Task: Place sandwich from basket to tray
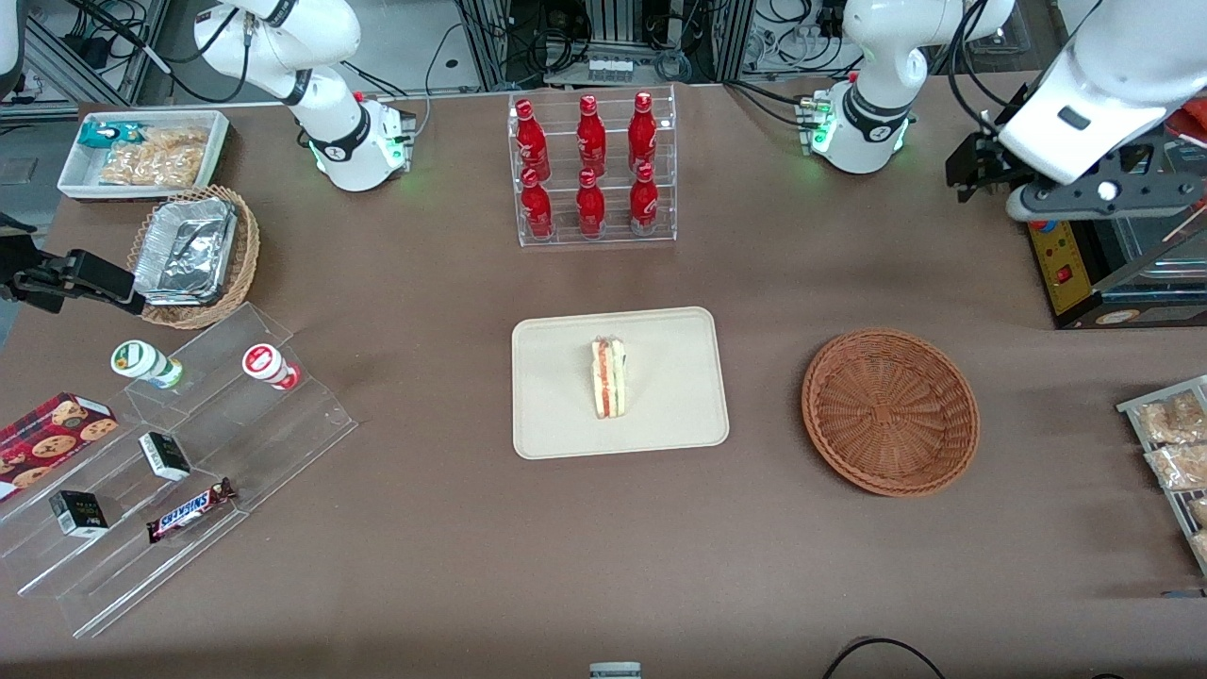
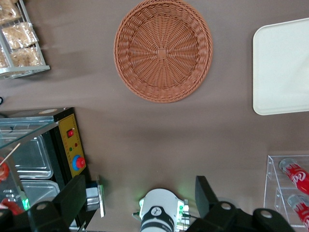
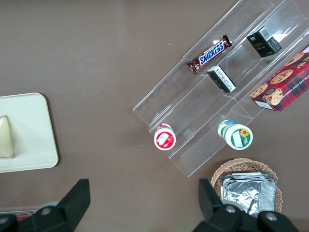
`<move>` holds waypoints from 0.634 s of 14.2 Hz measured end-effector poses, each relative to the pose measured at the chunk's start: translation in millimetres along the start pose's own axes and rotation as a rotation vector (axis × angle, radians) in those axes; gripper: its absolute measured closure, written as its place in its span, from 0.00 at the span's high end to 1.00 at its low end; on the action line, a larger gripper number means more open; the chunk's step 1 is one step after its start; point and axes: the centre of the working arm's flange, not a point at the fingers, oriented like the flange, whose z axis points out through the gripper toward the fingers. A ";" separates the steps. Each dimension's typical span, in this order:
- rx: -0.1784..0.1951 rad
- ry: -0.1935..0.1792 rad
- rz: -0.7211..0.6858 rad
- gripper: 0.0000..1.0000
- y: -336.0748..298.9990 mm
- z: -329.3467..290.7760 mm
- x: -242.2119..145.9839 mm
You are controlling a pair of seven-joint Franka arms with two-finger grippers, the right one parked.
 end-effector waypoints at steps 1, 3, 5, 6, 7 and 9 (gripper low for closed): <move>-0.001 -0.001 -0.001 1.00 -0.9 -3.3 -2.0; 0.001 -0.028 0.000 1.00 -1.0 1.4 -1.2; 0.002 -0.060 0.002 1.00 -1.2 11.3 4.8; -0.004 -0.072 0.002 1.00 -2.3 16.6 9.6; -0.027 -0.087 0.003 1.00 -3.3 22.5 14.6; -0.088 -0.098 -0.016 1.00 -14.0 39.3 28.3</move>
